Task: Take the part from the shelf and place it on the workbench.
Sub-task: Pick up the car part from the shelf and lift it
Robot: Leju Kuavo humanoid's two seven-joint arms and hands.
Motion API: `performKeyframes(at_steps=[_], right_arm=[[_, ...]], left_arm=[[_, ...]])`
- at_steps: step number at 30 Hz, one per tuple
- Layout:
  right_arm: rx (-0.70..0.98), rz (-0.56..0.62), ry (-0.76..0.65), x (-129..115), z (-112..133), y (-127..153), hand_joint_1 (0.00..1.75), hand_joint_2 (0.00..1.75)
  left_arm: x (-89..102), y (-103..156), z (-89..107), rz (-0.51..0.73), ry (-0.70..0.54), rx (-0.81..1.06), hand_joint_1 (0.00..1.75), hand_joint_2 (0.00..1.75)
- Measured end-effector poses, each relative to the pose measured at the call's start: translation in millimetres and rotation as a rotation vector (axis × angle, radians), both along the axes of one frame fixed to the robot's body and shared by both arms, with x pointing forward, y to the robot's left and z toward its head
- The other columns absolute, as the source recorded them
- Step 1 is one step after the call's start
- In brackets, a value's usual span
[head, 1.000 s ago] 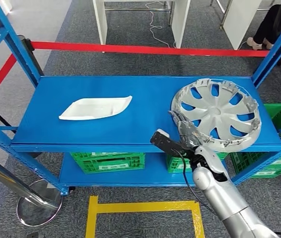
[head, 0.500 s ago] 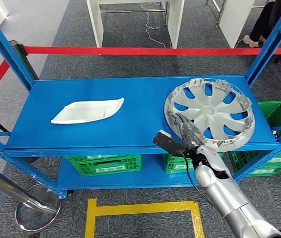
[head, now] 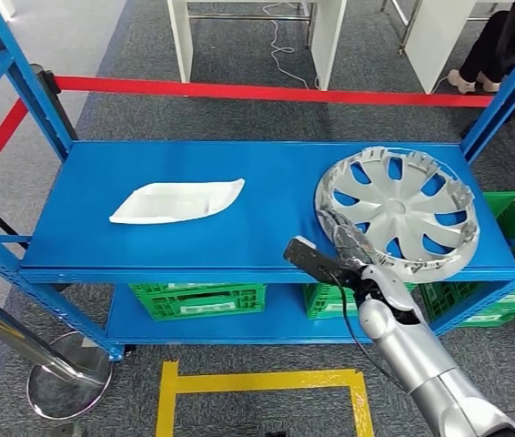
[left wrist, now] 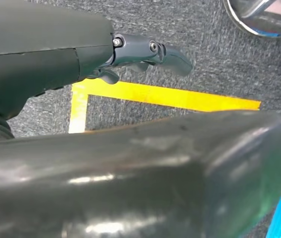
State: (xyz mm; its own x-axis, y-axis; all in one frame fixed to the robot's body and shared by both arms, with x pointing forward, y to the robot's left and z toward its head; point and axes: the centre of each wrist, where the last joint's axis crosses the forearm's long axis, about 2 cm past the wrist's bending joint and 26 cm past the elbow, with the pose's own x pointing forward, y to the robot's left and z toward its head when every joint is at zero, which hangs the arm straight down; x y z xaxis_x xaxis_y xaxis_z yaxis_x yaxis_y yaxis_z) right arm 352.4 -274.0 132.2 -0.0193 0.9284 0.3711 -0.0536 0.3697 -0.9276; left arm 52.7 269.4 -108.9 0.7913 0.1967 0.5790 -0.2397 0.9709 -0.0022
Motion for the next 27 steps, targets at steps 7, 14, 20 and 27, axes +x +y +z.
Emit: performKeyframes(at_steps=[7,14,20,27], right_arm=[[-0.045,-0.008,-0.077,3,2,-2,0.00,1.75],[-0.137,-0.034,-0.132,1,1,-1,0.00,1.75],[-0.158,-0.051,-0.169,-1,0,-1,0.00,1.75],[-0.155,-0.074,-0.103,-6,-7,-5,0.00,1.75]], left_arm=[[-0.4,-1,-0.1,-0.013,-0.022,-0.018,0.00,0.00],[-2.6,-1,-0.4,-0.012,-0.020,-0.016,0.00,0.00],[-4.4,-1,-0.6,-0.015,-0.016,-0.012,0.00,0.00],[-5.3,-2,-0.7,-0.019,-0.014,-0.012,0.00,0.00]])
